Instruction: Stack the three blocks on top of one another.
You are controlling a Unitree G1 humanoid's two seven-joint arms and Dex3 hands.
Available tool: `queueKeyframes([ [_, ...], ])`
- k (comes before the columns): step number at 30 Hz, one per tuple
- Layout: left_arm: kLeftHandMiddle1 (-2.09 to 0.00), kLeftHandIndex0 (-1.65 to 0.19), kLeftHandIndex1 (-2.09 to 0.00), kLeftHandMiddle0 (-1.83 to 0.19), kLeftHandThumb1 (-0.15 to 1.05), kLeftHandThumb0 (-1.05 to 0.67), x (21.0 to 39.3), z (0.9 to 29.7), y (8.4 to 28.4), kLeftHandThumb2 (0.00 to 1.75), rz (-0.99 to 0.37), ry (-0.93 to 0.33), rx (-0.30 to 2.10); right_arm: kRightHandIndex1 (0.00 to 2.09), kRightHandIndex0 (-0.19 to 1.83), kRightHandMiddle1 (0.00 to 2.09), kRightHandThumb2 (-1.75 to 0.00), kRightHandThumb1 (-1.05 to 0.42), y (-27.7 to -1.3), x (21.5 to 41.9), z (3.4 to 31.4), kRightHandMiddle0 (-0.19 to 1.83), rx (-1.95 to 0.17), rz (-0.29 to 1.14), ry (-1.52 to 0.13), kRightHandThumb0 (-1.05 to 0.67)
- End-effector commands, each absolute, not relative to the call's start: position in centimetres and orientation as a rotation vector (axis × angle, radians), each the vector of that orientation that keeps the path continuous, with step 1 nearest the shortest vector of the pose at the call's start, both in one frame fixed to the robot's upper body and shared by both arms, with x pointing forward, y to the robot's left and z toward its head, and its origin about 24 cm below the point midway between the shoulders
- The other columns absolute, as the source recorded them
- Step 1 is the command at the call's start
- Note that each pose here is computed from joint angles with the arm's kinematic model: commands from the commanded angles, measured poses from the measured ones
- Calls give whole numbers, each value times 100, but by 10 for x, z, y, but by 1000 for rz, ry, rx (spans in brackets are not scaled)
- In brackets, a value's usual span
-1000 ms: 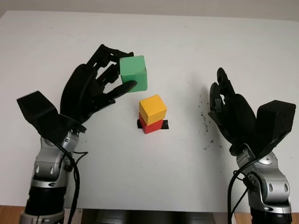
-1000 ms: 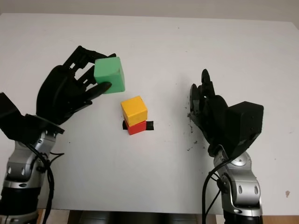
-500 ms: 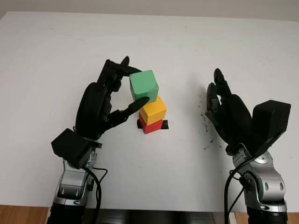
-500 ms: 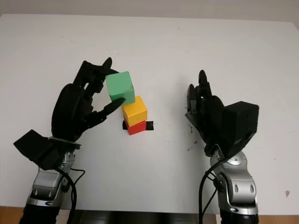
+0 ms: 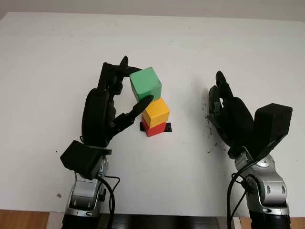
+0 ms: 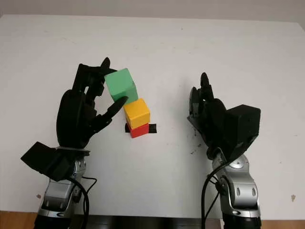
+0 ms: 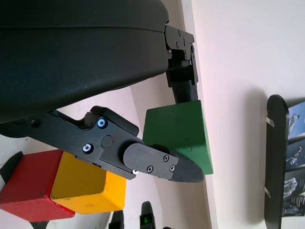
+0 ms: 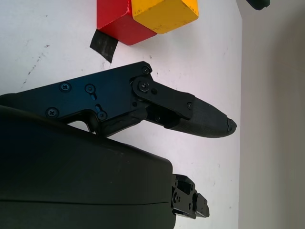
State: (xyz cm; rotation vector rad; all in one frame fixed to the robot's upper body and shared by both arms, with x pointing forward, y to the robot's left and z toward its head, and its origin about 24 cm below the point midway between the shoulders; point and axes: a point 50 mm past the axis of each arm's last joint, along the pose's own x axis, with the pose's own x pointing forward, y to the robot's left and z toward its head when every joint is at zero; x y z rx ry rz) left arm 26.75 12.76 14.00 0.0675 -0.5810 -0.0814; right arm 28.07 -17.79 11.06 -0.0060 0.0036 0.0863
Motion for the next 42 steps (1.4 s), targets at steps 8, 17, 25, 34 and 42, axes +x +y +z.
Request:
queueKeyframes([
  [8, -6, -16, -171, -19, 105, -46, 263, 147, 119, 30, -94, -558, 62, 0, -19, 0, -73, -105, -179, 280, 111, -19, 1, 82, -8, -65],
  [17, -6, -18, -171, -18, 105, -42, 264, 145, 113, 30, -112, -528, 66, 0, -19, 0, -72, -105, -176, 278, 112, -19, 18, 62, -4, -65],
  [25, -6, -19, -174, -21, 105, -42, 262, 142, 110, 30, -112, -507, 62, 0, -19, 0, -71, -105, -175, 279, 113, -19, 14, 71, -8, -65],
  [34, -6, -19, -177, -23, 105, -43, 256, 138, 111, 30, -89, -483, 78, 0, -19, 0, -72, -105, -176, 279, 113, -19, 12, 69, -5, -65],
  [42, -6, -19, -177, -24, 105, -44, 256, 131, 113, 30, -72, -449, 114, 0, -19, 0, -74, -105, -177, 279, 114, -19, 12, 67, -10, -65],
])
